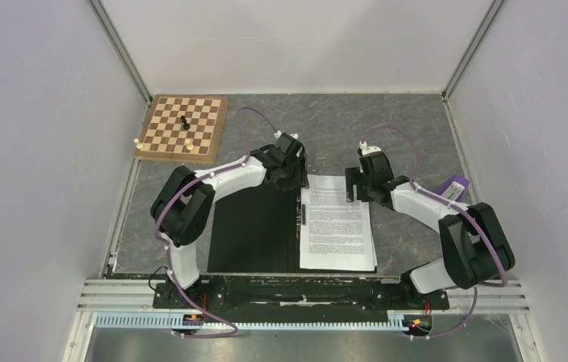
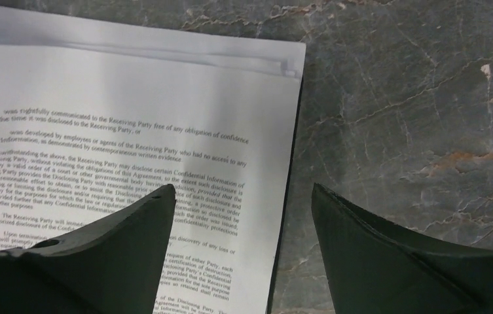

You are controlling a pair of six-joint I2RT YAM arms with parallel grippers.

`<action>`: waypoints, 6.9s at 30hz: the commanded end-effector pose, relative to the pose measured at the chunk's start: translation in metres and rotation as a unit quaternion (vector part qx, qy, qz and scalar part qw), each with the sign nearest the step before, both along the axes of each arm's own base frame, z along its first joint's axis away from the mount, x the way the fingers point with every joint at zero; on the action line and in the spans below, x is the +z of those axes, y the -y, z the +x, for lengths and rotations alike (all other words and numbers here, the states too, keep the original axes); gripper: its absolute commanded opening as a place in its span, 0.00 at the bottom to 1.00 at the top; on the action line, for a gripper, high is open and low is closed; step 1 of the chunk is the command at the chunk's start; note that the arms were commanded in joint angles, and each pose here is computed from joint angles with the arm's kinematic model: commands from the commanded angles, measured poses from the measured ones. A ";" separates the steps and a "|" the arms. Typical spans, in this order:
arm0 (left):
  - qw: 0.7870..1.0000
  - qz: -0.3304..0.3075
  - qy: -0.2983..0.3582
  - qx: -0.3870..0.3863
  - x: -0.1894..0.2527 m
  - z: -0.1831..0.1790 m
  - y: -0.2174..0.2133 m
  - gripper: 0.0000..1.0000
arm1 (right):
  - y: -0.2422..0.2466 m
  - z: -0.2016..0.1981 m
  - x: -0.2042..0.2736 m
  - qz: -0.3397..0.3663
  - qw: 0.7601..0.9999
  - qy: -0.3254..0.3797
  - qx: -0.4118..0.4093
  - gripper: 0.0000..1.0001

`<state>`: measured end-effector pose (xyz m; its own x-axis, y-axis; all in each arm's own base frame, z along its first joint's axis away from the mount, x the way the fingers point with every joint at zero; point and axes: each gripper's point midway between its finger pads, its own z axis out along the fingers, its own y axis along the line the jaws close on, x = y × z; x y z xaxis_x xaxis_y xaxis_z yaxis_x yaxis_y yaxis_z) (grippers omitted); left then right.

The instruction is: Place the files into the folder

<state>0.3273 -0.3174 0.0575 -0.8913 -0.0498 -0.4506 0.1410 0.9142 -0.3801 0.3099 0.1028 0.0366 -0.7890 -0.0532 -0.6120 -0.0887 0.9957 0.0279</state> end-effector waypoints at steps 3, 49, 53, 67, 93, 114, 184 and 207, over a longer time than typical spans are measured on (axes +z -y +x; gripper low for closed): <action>0.997 0.054 -0.001 -0.051 -0.012 0.008 0.000 0.60 | 0.000 0.036 0.017 0.002 0.999 0.046 -0.013 0.77; 0.994 0.100 -0.012 -0.041 -0.045 0.025 -0.008 0.39 | -0.005 0.052 -0.005 0.020 0.996 0.054 -0.065 0.43; 0.994 0.098 -0.011 -0.041 -0.044 0.025 -0.008 0.39 | -0.003 0.050 -0.002 0.020 0.996 0.058 -0.067 0.43; 0.997 0.066 0.011 -0.050 -0.009 0.027 0.001 0.53 | 0.004 0.035 0.038 0.022 0.995 0.074 -0.069 0.71; 0.991 -0.097 -0.064 -0.072 0.001 -0.127 -0.006 0.35 | -0.003 -0.108 -0.012 0.041 0.999 -0.015 -0.005 0.79; 0.995 -0.026 -0.087 -0.040 -0.044 -0.128 -0.023 0.02 | -0.026 -0.110 -0.018 0.027 0.999 -0.021 0.023 0.78; 0.995 -0.012 -0.095 -0.039 -0.051 -0.130 -0.028 0.02 | -0.029 -0.119 -0.014 0.046 0.998 -0.029 0.025 0.88; 0.998 0.001 -0.055 -0.035 -0.019 -0.098 -0.034 0.02 | -0.012 -0.023 0.040 0.031 0.998 0.044 -0.025 0.94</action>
<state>0.2078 -0.2860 0.0250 -0.9543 0.0161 -0.2983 0.1441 0.8994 -0.4126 0.2522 0.1047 0.0578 -0.7788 0.0206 -0.6269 -0.0223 0.9979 0.0604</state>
